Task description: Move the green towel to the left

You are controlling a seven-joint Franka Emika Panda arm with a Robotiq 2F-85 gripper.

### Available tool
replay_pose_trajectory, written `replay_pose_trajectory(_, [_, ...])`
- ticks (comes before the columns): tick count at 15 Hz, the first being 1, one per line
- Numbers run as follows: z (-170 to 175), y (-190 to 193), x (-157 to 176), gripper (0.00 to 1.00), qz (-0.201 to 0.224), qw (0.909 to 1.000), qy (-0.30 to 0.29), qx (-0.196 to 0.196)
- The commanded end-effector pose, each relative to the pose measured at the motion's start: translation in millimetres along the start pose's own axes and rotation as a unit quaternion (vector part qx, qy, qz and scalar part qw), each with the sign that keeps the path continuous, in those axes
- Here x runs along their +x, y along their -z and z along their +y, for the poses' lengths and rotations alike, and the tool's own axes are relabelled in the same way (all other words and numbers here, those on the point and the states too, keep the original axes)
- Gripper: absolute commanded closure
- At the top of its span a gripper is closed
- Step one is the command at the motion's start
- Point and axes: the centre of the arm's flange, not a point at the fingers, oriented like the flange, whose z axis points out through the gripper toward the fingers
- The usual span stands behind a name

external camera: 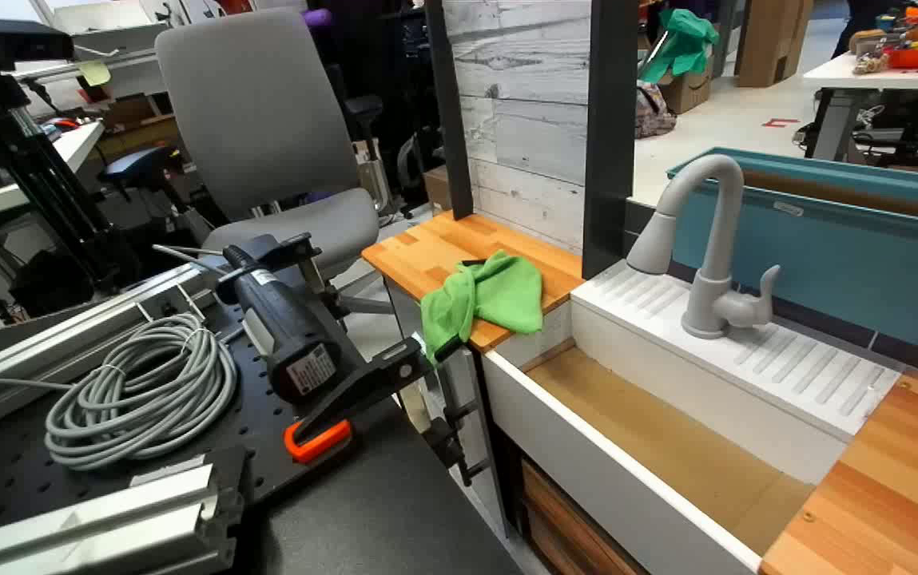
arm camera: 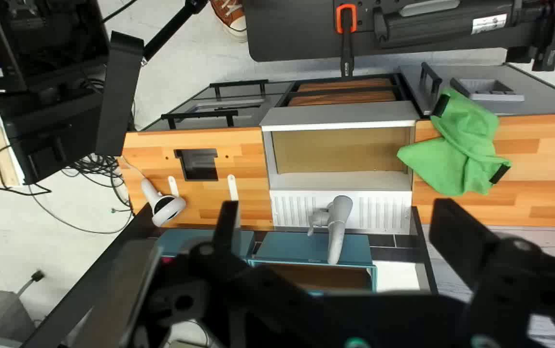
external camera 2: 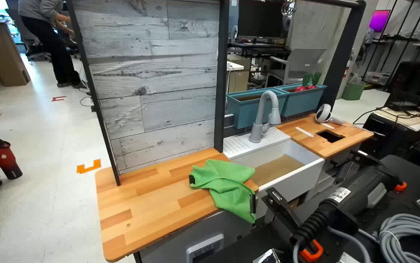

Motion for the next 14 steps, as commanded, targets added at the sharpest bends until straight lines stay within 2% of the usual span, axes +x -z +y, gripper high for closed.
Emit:
replay_pose_trajectory(1, [0.1,0.3,0.0,0.00,0.000,1.0000,0.000,0.000])
replay_pose_trajectory(8, [0.2,0.7,0.0,0.00,0.001,1.0000,0.000,0.000])
replay_pose_trajectory(11, [-14.0,-14.7,17.8,0.00,0.003,0.9999,-0.015,0.006])
replay_pose_trajectory(14, [-43.8,-39.1,45.3,0.00,0.033,0.9987,-0.028,0.025])
